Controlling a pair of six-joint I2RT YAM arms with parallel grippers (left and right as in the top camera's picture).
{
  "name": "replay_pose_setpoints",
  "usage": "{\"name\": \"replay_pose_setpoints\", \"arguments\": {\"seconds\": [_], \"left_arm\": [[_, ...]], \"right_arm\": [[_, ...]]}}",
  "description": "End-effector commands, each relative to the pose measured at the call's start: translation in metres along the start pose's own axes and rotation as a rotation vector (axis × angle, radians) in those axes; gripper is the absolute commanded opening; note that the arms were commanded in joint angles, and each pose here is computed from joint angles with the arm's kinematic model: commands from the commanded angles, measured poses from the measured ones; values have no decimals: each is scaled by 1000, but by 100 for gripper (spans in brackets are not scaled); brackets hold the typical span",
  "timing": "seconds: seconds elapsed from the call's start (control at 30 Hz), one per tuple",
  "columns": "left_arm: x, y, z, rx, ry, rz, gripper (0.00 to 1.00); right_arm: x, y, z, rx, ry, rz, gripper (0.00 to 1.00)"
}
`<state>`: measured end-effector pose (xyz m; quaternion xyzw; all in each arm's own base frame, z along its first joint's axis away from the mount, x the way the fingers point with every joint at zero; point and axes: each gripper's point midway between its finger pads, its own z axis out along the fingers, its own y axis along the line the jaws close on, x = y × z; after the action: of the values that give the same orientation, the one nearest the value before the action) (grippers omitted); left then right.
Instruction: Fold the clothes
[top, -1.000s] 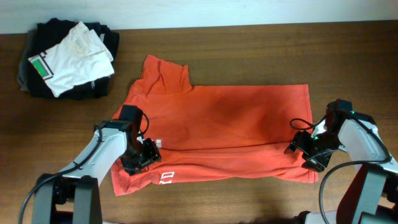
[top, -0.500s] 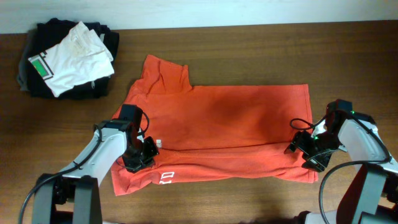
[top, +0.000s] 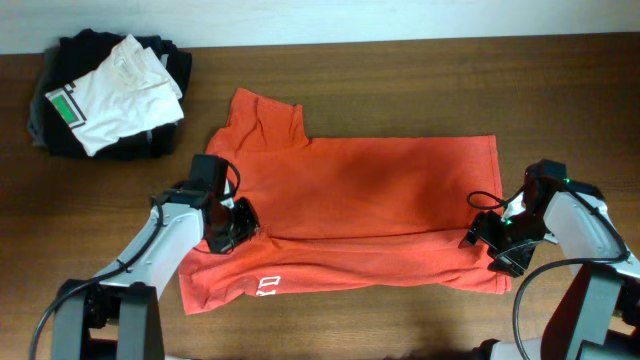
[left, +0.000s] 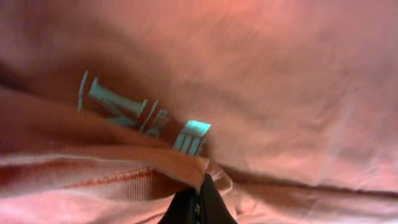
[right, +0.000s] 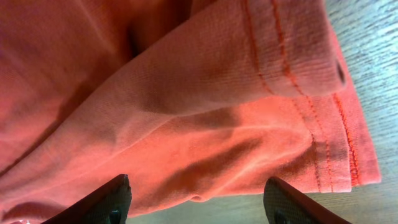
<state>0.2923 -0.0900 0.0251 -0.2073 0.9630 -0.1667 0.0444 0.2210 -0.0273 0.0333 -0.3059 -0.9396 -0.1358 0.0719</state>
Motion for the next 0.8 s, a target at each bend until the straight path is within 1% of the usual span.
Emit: {"name": "replay_pose_setpoints", "arguments": {"seconds": [0.0,0.13,0.23,0.33,0.37,0.4,0.43,0.47,0.53,0.57,0.67,0.77], "left_arm": [[-16,-11,-1,29,-55,21,1],[-30,-2,-2,-28,-127,24,1],[-39,-7,-4,-11,-165,34,1],[-46,-12,-4,7,-193,41,18],[-48,-15,-5,16,-205,49,27],[-49,-18,-5,23,-212,56,46],[-50,-21,-5,29,-219,68,87],[-50,-23,-5,31,-221,90,99],[-49,-24,-6,23,-215,138,100],[-46,-20,-11,1,-197,133,99],[-46,-7,-40,-60,-177,81,99],[-51,10,-75,-123,-204,23,99]], "right_arm": [[-5,3,-7,8,-32,-28,73],[-4,3,-7,9,-30,-27,72],[-4,3,-7,9,-29,-27,72],[-4,3,-7,9,-29,-27,72],[-4,3,-7,9,-29,-27,72],[-4,3,-7,9,-29,-27,72],[-4,3,-7,9,-29,-27,72],[-4,3,-7,9,-29,-27,72],[-4,3,-7,10,-29,-27,72],[-4,3,-7,10,-29,-27,72],[-4,3,-7,10,-29,-28,72],[-4,2,-7,11,-30,-31,72]]}}
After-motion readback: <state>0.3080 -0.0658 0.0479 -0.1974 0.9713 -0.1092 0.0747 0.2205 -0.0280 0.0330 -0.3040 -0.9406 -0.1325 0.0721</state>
